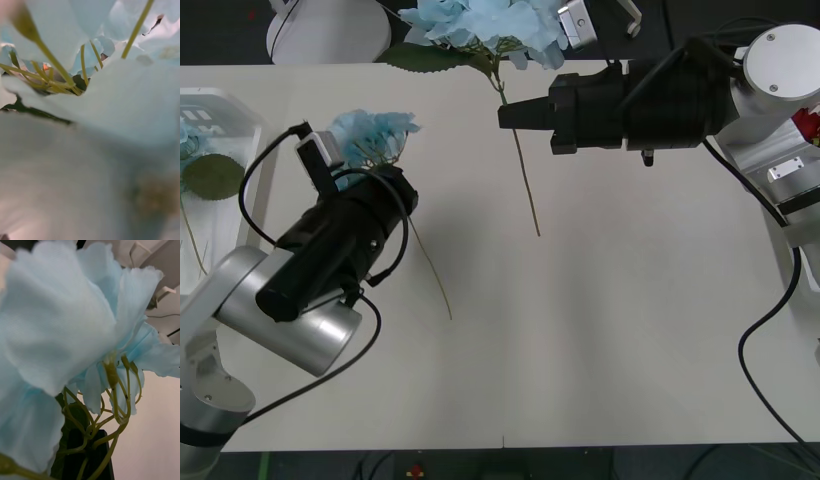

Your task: Put the red flowers into the right box and the blue flowers into the left box

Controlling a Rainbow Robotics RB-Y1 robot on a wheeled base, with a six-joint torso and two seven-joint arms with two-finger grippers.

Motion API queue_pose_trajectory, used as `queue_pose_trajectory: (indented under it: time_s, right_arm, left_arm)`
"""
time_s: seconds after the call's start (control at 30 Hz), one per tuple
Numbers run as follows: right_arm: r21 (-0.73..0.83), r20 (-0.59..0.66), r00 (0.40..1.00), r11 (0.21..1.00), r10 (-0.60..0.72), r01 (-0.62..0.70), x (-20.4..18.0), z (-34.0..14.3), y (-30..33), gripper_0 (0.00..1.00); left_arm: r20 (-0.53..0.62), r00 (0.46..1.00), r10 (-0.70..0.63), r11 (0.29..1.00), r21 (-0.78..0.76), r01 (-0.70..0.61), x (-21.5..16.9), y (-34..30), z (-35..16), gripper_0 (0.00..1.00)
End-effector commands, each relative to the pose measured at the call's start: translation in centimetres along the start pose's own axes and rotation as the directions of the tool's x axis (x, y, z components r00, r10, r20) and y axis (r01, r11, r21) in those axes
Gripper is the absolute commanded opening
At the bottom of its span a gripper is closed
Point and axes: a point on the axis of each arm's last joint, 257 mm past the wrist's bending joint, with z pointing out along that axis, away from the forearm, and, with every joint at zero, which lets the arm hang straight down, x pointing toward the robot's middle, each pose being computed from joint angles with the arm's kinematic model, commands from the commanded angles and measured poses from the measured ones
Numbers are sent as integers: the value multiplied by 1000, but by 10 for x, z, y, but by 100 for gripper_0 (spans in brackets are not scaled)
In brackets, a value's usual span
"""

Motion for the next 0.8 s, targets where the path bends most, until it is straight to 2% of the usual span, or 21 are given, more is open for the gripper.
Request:
queue_pose_trajectory:
  time_s: [0.03, 0.2, 0.4, 0.5, 0.8]
  right_arm:
    - [-62, 67, 997, 997, -42, 46, -27, 26, 30, 0]
    - [-119, 83, 996, 993, -14, 24, -24, 51, 49, 0]
    - [-138, 119, 993, 990, 23, -7, -22, 80, 54, 0]
    - [-111, 143, 990, 994, 18, -2, -23, 96, 53, 0]
    - [-74, 192, 981, 997, 19, -5, -29, 128, 56, 0]
  left_arm:
    - [113, 983, 147, 989, 7, -149, -90, 2, 8, 0]
    - [122, 979, 162, 987, -37, -159, -138, 32, 17, 0]
    - [70, 983, 171, 974, -161, -158, -188, 84, 15, 0]
    - [35, 988, 149, 962, -234, -137, -213, 117, 2, 0]
    - [21, 995, 97, 936, -343, -84, -280, 200, -37, 0]
